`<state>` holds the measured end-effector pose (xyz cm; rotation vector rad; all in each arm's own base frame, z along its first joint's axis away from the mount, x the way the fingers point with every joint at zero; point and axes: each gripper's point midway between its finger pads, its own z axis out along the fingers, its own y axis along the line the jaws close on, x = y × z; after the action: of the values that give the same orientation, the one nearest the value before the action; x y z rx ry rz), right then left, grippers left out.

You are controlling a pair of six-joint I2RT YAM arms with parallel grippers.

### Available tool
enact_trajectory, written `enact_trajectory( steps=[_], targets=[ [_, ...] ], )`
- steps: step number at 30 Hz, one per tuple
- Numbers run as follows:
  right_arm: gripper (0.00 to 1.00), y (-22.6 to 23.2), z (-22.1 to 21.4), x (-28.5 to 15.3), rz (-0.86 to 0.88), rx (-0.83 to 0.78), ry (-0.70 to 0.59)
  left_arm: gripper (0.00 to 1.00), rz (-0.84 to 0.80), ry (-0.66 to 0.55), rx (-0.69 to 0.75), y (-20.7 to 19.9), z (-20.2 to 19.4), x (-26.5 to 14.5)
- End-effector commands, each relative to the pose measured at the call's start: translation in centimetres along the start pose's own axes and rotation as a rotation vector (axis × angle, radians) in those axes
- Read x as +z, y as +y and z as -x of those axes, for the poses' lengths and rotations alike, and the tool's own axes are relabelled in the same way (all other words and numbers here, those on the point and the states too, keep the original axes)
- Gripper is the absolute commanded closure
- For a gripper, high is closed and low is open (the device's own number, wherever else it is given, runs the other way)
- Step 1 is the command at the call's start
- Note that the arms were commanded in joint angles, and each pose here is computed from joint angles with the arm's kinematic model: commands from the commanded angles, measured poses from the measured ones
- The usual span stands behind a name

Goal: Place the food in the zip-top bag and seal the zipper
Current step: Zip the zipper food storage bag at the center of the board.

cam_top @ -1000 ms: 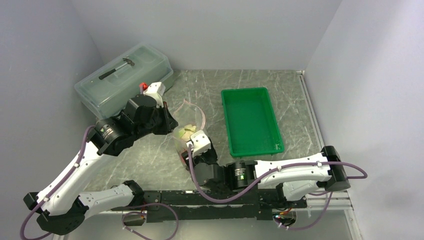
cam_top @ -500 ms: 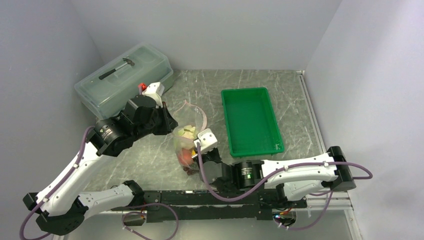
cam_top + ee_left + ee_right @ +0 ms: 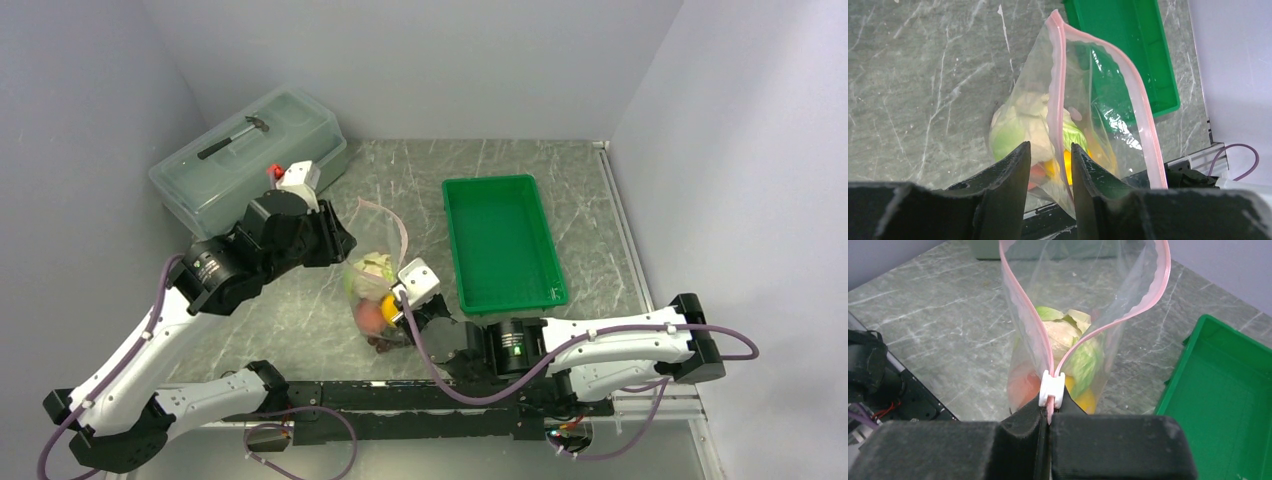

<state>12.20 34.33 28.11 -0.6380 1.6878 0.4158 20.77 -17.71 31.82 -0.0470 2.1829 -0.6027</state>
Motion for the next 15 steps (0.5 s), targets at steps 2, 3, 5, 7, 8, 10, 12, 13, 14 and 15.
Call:
enact_trajectory(
  steps=[2,3,5,7,8,10,12,13,14,15],
  targets=[
    [1.00,-0.7,3.2,-1.2,0.075,-0.008,-0.071,0.57,-0.037,-0.087,0.020,-1.1,2.8,-1.5],
    [1.00,-0.8,3.5,-1.3,0.088,-0.011,-0.078,0.55,-0.042,-0.091,0.028,-1.2,3.0,-1.7],
    [1.00,-1.0,4.2,-1.6,0.115,-0.022,-0.086,0.53,-0.057,-0.103,0.044,-1.5,3.4,-2.1],
    [1.00,-1.4,4.8,-1.8,0.144,-0.041,-0.096,0.51,-0.067,-0.114,0.060,-1.6,3.8,-2.6],
    [1.00,-1.5,5.1,-1.9,0.160,-0.049,-0.103,0.50,-0.073,-0.120,0.070,-1.7,3.9,-2.8],
    [1.00,-1.6,5.7,-2.1,0.192,-0.049,-0.108,0.47,-0.090,-0.131,0.093,-1.9,4.3,-3.2],
    [1.00,-1.8,6.2,-2.1,0.229,-0.080,-0.108,0.45,-0.110,-0.143,0.110,-2.3,4.6,-3.6],
    [1.00,-1.5,6.4,-2.3,0.266,-0.087,-0.105,0.44,-0.130,-0.148,0.122,-2.6,4.7,-3.9],
    [1.00,-1.6,6.6,-2.2,0.282,-0.091,-0.103,0.43,-0.148,-0.151,0.132,-2.8,4.8,-4.1],
    [1.00,-1.5,6.8,-2.4,0.305,-0.097,-0.102,0.42,-0.169,-0.157,0.147,-3.1,4.9,-4.3]
  ],
)
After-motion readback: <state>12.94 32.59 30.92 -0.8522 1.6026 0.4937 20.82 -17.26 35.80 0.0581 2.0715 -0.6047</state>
